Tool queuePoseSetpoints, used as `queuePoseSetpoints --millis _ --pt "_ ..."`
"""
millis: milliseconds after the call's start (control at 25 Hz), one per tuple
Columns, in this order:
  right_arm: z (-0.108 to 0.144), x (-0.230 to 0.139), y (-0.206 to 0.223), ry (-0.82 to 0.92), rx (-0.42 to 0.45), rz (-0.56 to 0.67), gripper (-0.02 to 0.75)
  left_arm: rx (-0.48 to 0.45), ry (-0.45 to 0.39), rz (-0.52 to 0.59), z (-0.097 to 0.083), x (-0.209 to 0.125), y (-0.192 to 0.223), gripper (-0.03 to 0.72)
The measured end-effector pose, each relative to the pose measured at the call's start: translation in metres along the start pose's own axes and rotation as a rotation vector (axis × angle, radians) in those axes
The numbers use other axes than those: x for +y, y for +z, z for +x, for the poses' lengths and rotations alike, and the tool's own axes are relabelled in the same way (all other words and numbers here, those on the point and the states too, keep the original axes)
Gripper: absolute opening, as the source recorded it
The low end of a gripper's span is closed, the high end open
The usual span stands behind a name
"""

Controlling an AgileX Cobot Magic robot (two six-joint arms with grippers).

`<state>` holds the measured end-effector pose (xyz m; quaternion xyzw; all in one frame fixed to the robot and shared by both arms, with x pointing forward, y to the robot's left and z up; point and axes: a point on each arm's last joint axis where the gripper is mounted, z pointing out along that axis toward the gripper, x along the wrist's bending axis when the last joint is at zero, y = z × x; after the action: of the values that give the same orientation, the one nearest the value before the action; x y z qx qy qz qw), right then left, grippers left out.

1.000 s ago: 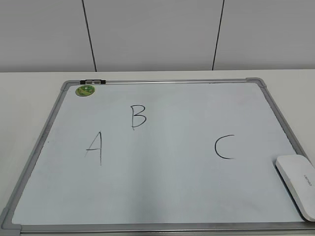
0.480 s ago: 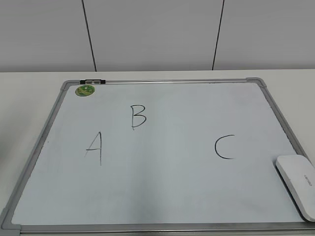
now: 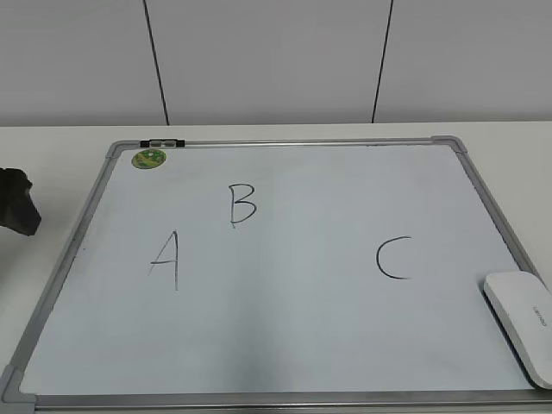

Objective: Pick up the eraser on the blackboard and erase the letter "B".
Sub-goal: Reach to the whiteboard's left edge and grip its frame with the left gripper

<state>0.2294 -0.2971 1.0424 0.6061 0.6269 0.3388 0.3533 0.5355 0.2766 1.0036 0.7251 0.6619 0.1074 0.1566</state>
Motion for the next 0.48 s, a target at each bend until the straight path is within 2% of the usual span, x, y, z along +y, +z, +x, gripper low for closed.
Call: queuePoseSetpoints --millis 200,480 --pt "0.0 0.0 0.0 0.0 0.0 0.0 0.587 -0.001 -0.004 0.068 0.003 0.022 0.036 0.461" --pt "0.0 0.0 0.0 0.0 0.0 0.0 0.587 -0.006 -0.011 0.143 0.005 0.038 0.074 0.428"
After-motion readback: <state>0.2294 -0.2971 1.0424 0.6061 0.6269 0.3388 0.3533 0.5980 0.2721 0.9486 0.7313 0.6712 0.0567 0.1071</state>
